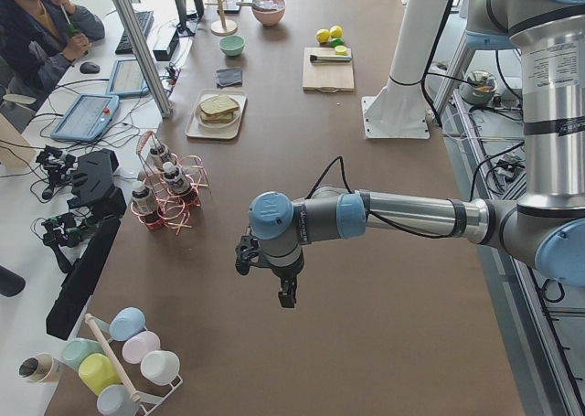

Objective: Make sandwich and place on tray

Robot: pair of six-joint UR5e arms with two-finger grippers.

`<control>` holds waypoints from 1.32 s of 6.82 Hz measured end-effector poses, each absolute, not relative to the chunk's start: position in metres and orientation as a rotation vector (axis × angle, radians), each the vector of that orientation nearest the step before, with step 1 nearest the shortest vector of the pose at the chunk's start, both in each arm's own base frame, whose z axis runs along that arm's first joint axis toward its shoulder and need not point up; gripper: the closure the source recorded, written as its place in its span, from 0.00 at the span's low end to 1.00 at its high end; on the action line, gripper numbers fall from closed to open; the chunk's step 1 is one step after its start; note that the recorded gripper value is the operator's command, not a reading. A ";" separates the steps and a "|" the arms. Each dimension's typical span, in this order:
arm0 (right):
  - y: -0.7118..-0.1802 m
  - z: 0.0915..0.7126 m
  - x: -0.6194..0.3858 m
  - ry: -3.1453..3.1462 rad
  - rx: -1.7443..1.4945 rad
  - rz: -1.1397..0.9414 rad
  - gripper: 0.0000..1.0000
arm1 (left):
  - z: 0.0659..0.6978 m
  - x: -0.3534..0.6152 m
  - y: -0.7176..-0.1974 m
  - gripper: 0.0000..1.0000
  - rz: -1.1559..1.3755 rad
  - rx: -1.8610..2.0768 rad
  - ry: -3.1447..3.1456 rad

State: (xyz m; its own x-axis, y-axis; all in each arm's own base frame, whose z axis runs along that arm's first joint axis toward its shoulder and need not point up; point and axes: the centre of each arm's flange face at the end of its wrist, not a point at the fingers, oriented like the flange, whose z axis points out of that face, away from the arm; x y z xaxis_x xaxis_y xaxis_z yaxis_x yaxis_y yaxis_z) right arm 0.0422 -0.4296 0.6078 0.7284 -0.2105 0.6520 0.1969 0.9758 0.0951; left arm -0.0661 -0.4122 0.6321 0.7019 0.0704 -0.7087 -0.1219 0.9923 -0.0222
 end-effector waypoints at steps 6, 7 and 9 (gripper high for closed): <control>-0.432 0.604 0.044 -0.747 0.032 -0.222 0.00 | 0.625 -0.058 -0.422 0.03 0.121 -0.021 0.779; -0.432 0.604 0.044 -0.757 0.032 -0.219 0.00 | 0.627 -0.058 -0.422 0.03 0.110 -0.024 0.777; -0.431 0.603 0.043 -0.762 0.030 -0.216 0.00 | 0.622 -0.058 -0.423 0.03 0.071 -0.015 0.770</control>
State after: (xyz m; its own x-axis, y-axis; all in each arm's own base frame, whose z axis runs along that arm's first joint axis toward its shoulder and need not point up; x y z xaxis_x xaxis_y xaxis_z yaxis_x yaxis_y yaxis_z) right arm 0.0433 -0.4311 0.6030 0.7025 -0.2051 0.6815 0.1836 0.9774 0.1049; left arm -0.0584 -0.4233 0.6223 0.7155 0.0589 -0.6961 -0.0701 0.9975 0.0123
